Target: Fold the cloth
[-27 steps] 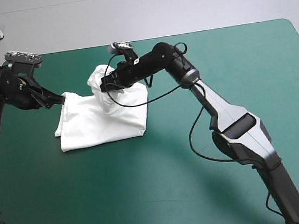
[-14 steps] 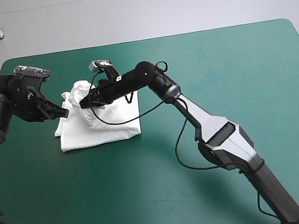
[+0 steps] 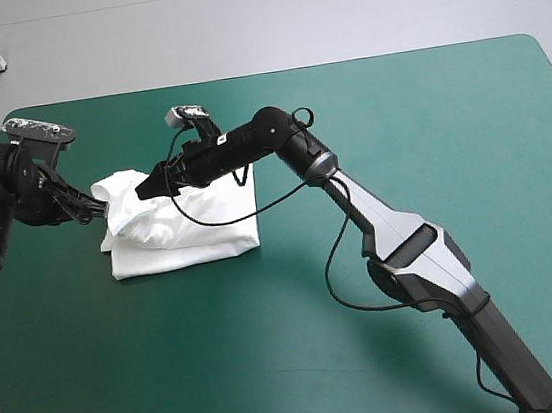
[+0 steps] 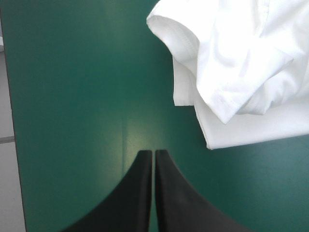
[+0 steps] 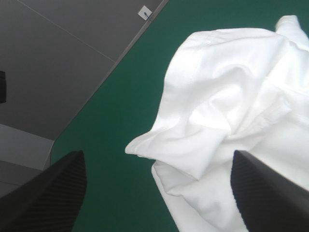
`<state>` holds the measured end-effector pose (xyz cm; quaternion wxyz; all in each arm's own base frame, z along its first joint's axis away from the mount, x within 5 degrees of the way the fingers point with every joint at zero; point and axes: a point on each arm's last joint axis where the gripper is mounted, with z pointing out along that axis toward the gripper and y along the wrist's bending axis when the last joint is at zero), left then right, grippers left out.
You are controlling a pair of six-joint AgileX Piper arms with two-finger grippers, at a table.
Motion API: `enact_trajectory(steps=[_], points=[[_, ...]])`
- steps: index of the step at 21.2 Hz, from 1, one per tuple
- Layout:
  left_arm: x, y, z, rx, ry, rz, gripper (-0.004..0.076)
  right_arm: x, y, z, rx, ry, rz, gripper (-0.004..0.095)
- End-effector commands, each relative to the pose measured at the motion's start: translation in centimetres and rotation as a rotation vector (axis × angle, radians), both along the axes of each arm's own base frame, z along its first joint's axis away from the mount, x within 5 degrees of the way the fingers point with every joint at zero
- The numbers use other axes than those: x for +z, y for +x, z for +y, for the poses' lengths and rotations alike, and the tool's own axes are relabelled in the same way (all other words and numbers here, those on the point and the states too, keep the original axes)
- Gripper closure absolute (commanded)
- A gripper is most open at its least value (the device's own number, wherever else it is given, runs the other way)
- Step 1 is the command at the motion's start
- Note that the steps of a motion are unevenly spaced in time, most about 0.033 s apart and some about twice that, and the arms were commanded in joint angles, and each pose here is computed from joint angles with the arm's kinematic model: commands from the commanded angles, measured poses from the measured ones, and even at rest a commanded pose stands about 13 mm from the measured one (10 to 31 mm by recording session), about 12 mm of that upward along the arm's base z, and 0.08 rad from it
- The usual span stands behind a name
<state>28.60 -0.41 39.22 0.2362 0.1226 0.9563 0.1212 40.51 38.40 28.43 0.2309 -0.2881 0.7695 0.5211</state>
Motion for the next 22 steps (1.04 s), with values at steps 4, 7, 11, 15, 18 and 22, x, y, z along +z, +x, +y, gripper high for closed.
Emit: enact_trajectory(steps=[4, 7, 11, 15, 18, 22], points=[[2.8, -1.4, 0.3, 0.012, -0.003, -0.127, 0.0705, 8.4, 0.2, -5.3, -0.108, -0.005, -0.149, 0.027], [3.8, -1.8, 0.2, 0.004, -0.014, -0.185, 0.0705, 8.5, 1.9, -8.6, -0.243, -0.166, -0.158, 0.027], [5.0, -2.4, 0.2, -0.001, -0.03, -0.236, 0.0705, 8.6, 4.1, -12.2, -0.366, -0.18, -0.109, 0.0271], [5.9, -2.9, 0.2, -0.003, -0.035, -0.273, 0.0705, 8.8, 4.9, -14.3, -0.415, -0.185, -0.055, 0.0274], [6.0, -3.0, 0.2, -0.003, -0.035, -0.277, 0.0705, 4.9, 5.3, -14.2, -0.399, -0.308, 0.058, 0.0274], [6.0, -3.0, 0.2, -0.003, -0.035, -0.277, 0.0705, -0.1, 4.2, -11.5, -0.272, -0.388, 0.16, 0.0274]])
